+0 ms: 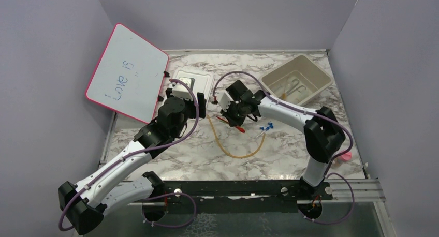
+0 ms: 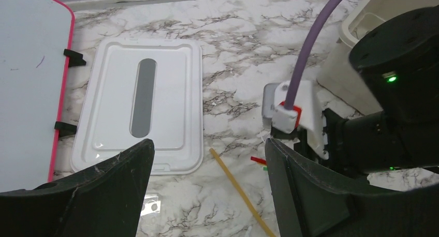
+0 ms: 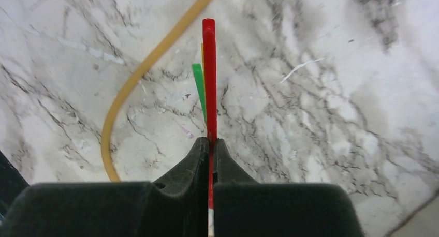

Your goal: Organize the chemistry lab equipment

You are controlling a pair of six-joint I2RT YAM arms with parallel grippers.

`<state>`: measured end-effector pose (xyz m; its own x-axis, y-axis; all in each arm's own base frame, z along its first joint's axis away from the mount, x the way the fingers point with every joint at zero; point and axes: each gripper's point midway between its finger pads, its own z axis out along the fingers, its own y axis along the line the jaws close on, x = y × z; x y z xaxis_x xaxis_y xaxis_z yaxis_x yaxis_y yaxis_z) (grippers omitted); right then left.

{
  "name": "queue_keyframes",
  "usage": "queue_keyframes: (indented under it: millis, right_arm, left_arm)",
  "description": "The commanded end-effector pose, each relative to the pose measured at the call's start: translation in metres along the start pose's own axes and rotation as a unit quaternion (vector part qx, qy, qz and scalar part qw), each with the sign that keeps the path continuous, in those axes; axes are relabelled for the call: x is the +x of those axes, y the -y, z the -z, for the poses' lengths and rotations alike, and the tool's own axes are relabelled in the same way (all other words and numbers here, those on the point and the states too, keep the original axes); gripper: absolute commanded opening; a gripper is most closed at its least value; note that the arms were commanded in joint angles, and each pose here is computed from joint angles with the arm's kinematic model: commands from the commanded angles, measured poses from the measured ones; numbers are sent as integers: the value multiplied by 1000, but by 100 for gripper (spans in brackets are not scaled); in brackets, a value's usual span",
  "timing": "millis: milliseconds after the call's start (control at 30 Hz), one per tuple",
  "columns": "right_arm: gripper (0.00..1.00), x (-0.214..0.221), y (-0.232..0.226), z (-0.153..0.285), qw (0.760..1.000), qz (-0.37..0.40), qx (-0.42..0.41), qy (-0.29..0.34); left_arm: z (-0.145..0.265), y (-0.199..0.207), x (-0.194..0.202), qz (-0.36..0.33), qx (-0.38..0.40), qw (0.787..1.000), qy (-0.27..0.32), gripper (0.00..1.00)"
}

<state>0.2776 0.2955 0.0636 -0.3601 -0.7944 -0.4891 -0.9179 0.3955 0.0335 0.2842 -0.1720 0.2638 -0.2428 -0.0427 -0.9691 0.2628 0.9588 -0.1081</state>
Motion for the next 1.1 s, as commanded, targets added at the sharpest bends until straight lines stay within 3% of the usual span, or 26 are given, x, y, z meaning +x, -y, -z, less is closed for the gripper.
queue_keyframes:
  millis: [0,233,467,700,900,967,1067]
  right_arm:
    - [1,-49,18,43,993,-28,32,111]
    - [1,-81,66,113,960,-128,100,229]
    - [2,-89,118,199,895,-242,174,331]
    - [3,-23,198,264,778,-432,294,349]
    - [5,61,238,269,652,-597,327,333]
    - [5,81,246,259,625,-627,342,316]
    - [4,94,254,240,603,-655,347,296]
  left_arm:
    - [7,-6,-20,12,-11,999,27,81]
    - [9,-5,-16,17,-5,1000,25,81]
    - [7,-1,-9,15,7,1000,17,81]
    - [3,6,0,10,23,1000,6,81]
    - [0,10,7,9,31,999,-4,81]
    - [-1,10,9,8,32,999,-6,81]
    - [-2,11,11,7,33,999,-8,81]
